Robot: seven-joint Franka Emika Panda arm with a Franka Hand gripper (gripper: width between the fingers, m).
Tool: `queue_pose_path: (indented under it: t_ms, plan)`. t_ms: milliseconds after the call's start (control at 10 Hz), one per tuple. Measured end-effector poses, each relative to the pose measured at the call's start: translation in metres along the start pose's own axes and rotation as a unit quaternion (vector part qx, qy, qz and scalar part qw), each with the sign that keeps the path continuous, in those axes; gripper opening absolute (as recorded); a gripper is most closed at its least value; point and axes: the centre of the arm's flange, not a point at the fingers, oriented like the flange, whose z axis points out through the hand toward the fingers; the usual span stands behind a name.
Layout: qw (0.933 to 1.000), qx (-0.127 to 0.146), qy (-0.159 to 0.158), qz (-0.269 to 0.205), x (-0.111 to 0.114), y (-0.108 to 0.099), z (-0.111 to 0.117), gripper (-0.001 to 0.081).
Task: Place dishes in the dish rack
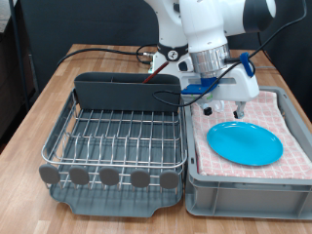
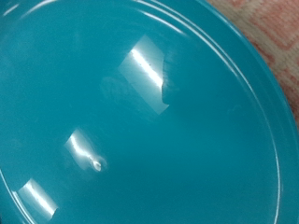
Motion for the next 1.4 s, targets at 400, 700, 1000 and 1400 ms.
queue_pose_path:
  t_ms: [400,700,1000,1400]
  plan:
    - [0.9999,-0.003,-0.004,-0.01,0.003,0.002,0.014,0.0802]
    - [0.9999,-0.009,-0.005,-0.008,0.005,0.002,0.023,0.0802]
    - [0.9999,0.0,-0.011,-0.01,0.006,0.005,0.033,0.0802]
    - [0.9997,0.004,-0.013,-0.018,0.003,0.002,0.034,0.0802]
